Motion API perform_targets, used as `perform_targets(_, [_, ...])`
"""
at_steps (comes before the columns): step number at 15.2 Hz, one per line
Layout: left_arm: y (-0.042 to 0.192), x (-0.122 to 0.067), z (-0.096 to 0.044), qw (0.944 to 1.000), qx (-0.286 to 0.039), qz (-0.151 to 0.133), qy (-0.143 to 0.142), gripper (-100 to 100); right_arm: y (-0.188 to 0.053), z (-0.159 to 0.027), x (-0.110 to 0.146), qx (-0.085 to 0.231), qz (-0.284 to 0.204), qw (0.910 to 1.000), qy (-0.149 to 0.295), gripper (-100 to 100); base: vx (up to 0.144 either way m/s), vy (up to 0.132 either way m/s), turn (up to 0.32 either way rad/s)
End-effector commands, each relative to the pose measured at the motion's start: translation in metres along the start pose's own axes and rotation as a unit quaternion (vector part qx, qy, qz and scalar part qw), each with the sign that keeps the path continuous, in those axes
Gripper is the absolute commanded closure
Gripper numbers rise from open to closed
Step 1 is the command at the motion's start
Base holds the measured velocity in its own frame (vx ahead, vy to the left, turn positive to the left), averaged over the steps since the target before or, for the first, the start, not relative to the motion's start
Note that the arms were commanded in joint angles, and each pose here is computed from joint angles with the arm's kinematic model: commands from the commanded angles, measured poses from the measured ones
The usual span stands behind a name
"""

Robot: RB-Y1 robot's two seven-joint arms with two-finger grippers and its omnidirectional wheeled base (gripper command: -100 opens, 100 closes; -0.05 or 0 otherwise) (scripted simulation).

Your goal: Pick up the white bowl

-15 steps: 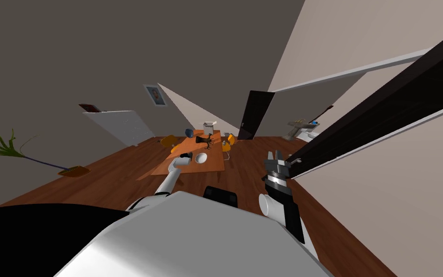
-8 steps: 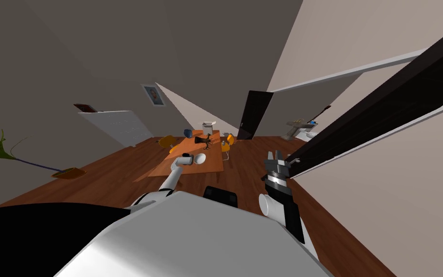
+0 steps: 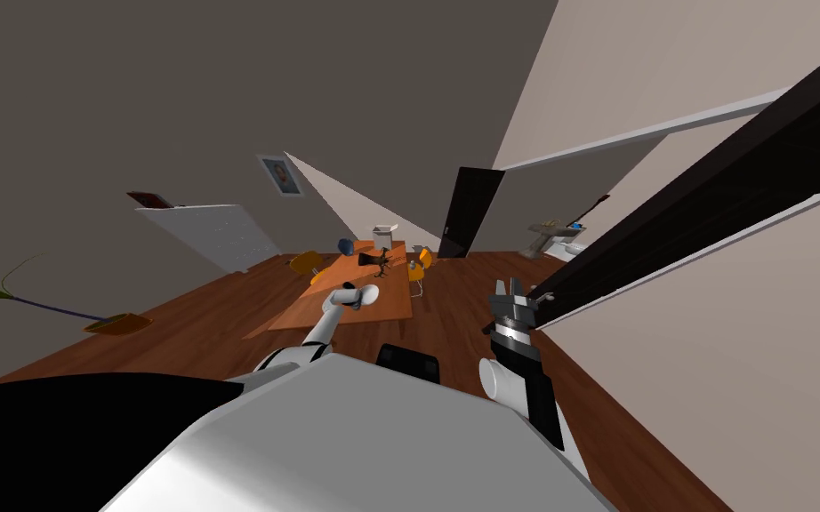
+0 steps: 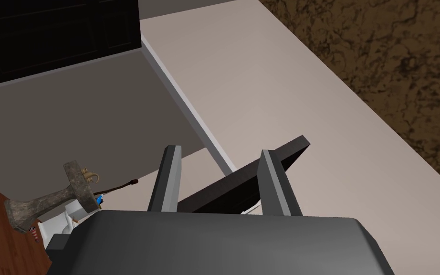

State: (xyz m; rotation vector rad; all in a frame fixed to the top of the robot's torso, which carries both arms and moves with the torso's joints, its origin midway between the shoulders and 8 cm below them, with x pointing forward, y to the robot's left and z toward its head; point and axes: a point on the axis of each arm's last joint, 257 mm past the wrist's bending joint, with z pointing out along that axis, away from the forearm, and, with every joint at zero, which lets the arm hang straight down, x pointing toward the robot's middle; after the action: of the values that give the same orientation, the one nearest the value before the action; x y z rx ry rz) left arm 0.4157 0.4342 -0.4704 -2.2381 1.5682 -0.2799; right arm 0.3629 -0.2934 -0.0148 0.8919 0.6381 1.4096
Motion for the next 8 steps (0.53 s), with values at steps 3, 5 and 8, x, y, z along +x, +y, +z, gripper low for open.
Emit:
perform_targets(3, [0.018, 0.016, 0.003, 0.9991, -0.039, -0.008, 0.013, -100, 0.000, 0.000, 0.000, 0.000, 0.000, 1.0000, 0.000, 0, 0.021, -0.011, -0.010])
perform_targets(5, [0.027, 0.025, 0.004, 0.9980, -0.059, -0.012, 0.021, -100, 0.000, 0.000, 0.000, 0.000, 0.000, 1.0000, 0.000, 0, 0.019, -0.013, -0.007])
perform_targets(8, [0.035, 0.027, 0.010, 0.9980, -0.059, -0.012, 0.022, -100, 0.000, 0.000, 0.000, 0.000, 0.000, 1.0000, 0.000, 0, 0.018, -0.003, 0.000])
